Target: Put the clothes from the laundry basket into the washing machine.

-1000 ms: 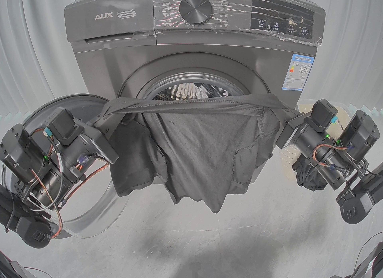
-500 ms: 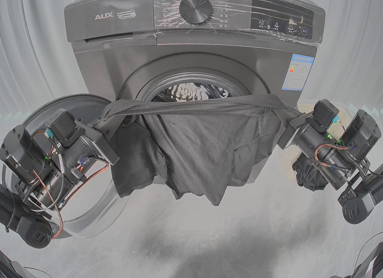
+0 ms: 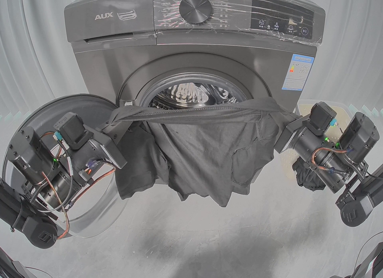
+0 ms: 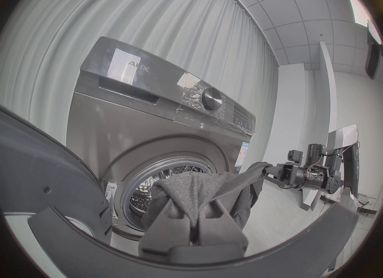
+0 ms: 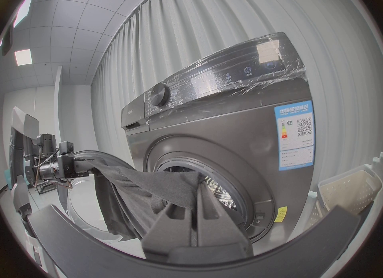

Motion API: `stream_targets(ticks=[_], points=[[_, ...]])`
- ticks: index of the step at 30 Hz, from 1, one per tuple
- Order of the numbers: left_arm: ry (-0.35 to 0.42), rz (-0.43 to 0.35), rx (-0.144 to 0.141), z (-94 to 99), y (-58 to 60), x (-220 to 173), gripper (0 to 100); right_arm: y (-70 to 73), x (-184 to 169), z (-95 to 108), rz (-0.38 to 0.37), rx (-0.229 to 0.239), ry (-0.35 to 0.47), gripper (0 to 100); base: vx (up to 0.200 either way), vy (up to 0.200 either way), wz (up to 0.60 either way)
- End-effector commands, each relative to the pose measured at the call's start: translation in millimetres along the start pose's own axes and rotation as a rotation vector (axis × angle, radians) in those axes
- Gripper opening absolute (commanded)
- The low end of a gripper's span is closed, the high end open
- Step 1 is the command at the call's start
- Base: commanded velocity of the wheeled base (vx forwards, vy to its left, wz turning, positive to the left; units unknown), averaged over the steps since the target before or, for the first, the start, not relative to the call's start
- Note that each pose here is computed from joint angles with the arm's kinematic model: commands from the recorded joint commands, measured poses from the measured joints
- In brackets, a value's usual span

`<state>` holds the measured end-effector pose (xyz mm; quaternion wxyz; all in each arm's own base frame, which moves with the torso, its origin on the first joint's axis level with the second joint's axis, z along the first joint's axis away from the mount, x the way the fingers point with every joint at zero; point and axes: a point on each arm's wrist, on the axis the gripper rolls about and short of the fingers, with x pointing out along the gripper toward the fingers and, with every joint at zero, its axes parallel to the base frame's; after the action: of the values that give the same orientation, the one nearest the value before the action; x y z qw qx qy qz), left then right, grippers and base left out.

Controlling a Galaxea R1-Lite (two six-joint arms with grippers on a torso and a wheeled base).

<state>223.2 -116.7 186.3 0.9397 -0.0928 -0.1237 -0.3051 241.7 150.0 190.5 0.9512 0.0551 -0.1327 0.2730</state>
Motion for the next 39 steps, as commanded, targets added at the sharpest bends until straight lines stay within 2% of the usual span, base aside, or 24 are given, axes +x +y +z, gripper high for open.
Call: stream_targets(ticks=[1,5,10,13,16,17,21,24,30,33,39], points=[[0.036,-0.037,-0.015,-15.2,-8.8,13,0,5.5,-2,-22,0.019,0.006,0.075,0,0.000,0.000,0.00],[0.055,-0.048,-0.022,-23.6,-14.2,19,0,7.0,-10,-31,0.034,0.009,0.125,0,0.000,0.000,0.00],[0.037,-0.074,-0.032,-23.5,-21.4,29,0,13.1,-9,-58,0.054,0.014,0.204,0,0.000,0.000,0.00],[0.053,-0.073,-0.034,-31.6,-21.9,34,0,19.6,-10,-65,0.073,0.020,0.226,0,0.000,0.000,0.00],[0.033,-0.049,-0.034,-32.0,-21.0,43,0,25.7,-15,-71,0.086,0.045,0.258,0,0.000,0.000,0.00],[0.027,-0.041,-0.033,-32.3,-20.6,45,0,28.0,-19,-73,0.094,0.048,0.274,100,0.000,0.000,0.00],[0.013,-0.035,-0.032,-30.1,-20.6,48,0,32.4,-31,-80,0.113,0.050,0.329,100,0.000,0.000,0.00],[-0.001,-0.032,-0.031,-27.8,-20.2,51,0,38.3,-56,-92,0.152,0.047,0.438,100,0.000,0.000,0.00],[-0.005,-0.028,-0.031,-27.1,-18.9,52,0,39.2,-73,-97,0.164,0.045,0.503,100,0.000,0.000,0.00],[-0.003,-0.030,-0.032,-27.4,-19.3,51,0,39.1,-74,-98,0.165,0.044,0.511,100,0.000,0.000,0.00],[-0.006,-0.036,-0.032,-26.6,-21.3,51,0,37.9,-54,-99,0.145,0.045,0.458,100,0.000,0.000,0.00]])
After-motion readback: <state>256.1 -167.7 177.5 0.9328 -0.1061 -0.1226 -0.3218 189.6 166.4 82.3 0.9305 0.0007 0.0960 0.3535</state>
